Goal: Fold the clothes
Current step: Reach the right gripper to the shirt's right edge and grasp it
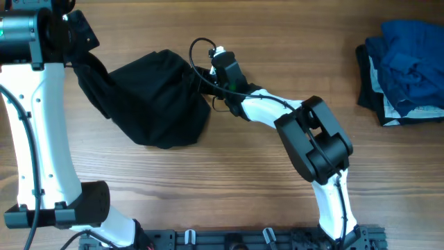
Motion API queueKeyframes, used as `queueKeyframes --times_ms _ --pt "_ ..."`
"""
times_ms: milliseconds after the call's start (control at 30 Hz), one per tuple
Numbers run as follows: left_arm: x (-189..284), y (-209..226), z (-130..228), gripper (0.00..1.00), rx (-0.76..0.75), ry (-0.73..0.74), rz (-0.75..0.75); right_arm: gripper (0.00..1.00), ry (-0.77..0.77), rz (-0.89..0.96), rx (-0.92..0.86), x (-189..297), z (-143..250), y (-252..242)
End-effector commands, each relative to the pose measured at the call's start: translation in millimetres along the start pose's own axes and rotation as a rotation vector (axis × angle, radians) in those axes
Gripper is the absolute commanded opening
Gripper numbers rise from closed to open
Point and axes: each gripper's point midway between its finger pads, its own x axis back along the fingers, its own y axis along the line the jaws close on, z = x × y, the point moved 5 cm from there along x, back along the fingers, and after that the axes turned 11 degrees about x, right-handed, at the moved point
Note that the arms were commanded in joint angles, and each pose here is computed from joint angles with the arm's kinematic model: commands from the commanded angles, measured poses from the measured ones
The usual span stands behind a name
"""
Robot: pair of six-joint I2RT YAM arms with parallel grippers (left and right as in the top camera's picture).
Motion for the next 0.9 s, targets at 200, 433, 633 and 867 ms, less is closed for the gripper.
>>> queueKeyframes --times_ms 200,433,633,867 --pt "2.9 -2.1 -2.3 0.04 0.016 -0.011 0.015 0.71 0.006 -0.002 -0.043 -18.7 17.2 -1.4" --pt "2.9 -2.1 -2.3 0.04 0.016 -0.011 0.015 0.45 0.037 -0.057 -0.045 -19.6 23.3 10.1" --pt "2.9 -1.9 -2.2 0.04 0.016 -0.011 0.014 0.24 0.046 -0.068 -0.039 -19.8 25.2 12.6" --pt "2.9 -2.1 -2.4 0.04 0.016 -0.012 0.015 0.04 0.055 -0.045 -0.002 -15.6 14.5 2.4"
